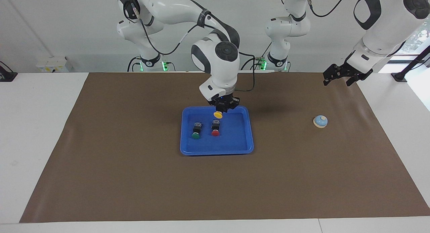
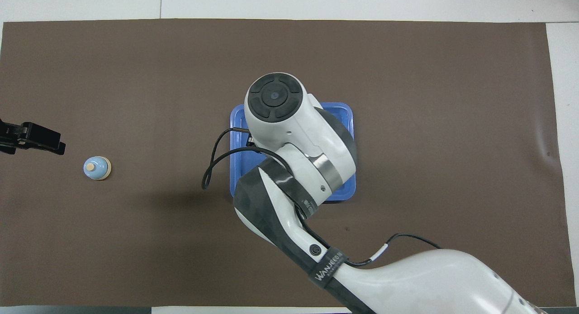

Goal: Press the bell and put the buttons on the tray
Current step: 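Carry the yellow button into the tray and release it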

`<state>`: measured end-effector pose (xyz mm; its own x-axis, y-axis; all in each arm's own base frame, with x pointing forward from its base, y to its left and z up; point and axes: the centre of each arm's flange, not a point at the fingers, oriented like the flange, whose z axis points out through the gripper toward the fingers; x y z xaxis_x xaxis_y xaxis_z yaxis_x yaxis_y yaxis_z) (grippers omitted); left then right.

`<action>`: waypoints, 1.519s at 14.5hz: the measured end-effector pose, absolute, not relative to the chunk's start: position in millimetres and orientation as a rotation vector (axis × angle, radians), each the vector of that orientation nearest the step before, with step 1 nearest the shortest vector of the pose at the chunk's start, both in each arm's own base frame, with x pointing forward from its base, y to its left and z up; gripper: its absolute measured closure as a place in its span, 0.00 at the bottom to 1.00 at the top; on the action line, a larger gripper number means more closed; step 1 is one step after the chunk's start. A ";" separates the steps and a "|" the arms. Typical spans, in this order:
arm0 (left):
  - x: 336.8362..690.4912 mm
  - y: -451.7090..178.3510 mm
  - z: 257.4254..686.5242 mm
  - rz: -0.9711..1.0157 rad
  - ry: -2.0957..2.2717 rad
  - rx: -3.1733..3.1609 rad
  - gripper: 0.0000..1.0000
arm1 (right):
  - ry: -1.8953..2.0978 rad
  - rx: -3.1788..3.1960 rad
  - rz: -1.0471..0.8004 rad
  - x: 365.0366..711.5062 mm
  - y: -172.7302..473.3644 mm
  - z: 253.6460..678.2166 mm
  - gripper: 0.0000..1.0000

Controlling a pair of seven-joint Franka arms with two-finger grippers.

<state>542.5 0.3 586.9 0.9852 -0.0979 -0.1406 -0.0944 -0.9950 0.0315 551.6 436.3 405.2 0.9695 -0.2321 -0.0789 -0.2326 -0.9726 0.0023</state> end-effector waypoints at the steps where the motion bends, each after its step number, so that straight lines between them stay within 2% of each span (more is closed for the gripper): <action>1: 542.5 0.3 586.9 -0.222 -0.150 3.105 0.00 | 0.345 -3.103 0.099 553.5 447.6 390.4 0.59; 7: 542.5 0.3 586.9 -0.222 -0.150 3.105 0.00 | 0.173 -3.126 0.027 542.0 470.1 336.7 0.59; 14: 542.5 0.3 586.9 -0.222 -0.150 3.105 0.00 | 0.065 -3.141 0.057 520.6 473.4 297.7 0.58; 16: 542.5 0.3 586.9 -0.222 -0.150 3.105 0.00 | 0.085 -3.142 0.057 520.2 473.3 297.5 0.44; 18: 542.5 0.3 586.9 -0.222 -0.150 3.105 0.00 | 0.114 -3.142 0.050 522.8 470.2 303.7 0.22; 20: 542.5 0.3 586.9 -0.222 -0.150 3.105 0.00 | 0.182 -3.154 0.044 534.5 451.6 327.5 0.01; 22: 542.5 0.3 586.9 -0.222 -0.150 3.105 0.00 | 0.283 -3.151 0.018 555.8 414.5 370.7 0.00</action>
<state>542.5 0.3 586.9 0.9852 -0.0979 -0.1406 -0.0944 -0.9950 0.0315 555.8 414.5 370.7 0.9840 -0.1780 -0.0093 -0.1777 -0.9838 0.0231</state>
